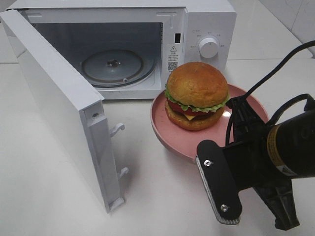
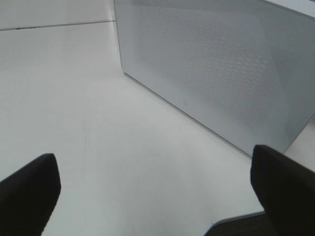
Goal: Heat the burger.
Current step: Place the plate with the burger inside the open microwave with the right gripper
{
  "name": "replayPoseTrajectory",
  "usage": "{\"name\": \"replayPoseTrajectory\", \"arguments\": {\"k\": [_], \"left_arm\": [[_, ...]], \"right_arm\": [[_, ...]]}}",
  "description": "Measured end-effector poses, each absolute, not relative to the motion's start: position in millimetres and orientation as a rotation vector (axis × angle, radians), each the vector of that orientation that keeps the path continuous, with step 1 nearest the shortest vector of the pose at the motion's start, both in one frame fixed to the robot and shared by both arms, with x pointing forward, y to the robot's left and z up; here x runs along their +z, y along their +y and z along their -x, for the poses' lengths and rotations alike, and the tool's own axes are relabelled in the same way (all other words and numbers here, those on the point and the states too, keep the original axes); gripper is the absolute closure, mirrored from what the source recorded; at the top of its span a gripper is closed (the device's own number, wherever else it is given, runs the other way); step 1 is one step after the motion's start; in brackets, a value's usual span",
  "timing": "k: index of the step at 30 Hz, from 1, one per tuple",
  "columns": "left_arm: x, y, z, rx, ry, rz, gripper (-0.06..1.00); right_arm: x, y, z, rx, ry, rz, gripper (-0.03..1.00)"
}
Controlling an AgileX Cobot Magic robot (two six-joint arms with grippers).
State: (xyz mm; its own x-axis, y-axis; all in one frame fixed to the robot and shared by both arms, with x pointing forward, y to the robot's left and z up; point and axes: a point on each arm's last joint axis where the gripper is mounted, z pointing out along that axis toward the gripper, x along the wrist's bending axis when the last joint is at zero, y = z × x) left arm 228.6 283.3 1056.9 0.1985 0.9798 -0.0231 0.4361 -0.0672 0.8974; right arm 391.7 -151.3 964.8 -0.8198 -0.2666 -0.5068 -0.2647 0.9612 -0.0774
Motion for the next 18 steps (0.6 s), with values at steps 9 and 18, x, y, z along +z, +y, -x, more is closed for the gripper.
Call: {"name": "replayPoseTrajectory", "arguments": {"k": [9, 18], "left_arm": [[1056.9, 283.3, -228.6, 0.822, 1.361, -1.64, -0.03], [1056.9, 283.3, -228.6, 0.822, 1.361, -1.64, -0.03]], "right_arm": [[962.7, -161.2, -403.4, 0.017, 2.596, 0.575, 0.91], [972.9, -169.2, -421.3, 0.048, 2.617, 0.661, 0.9]]}}
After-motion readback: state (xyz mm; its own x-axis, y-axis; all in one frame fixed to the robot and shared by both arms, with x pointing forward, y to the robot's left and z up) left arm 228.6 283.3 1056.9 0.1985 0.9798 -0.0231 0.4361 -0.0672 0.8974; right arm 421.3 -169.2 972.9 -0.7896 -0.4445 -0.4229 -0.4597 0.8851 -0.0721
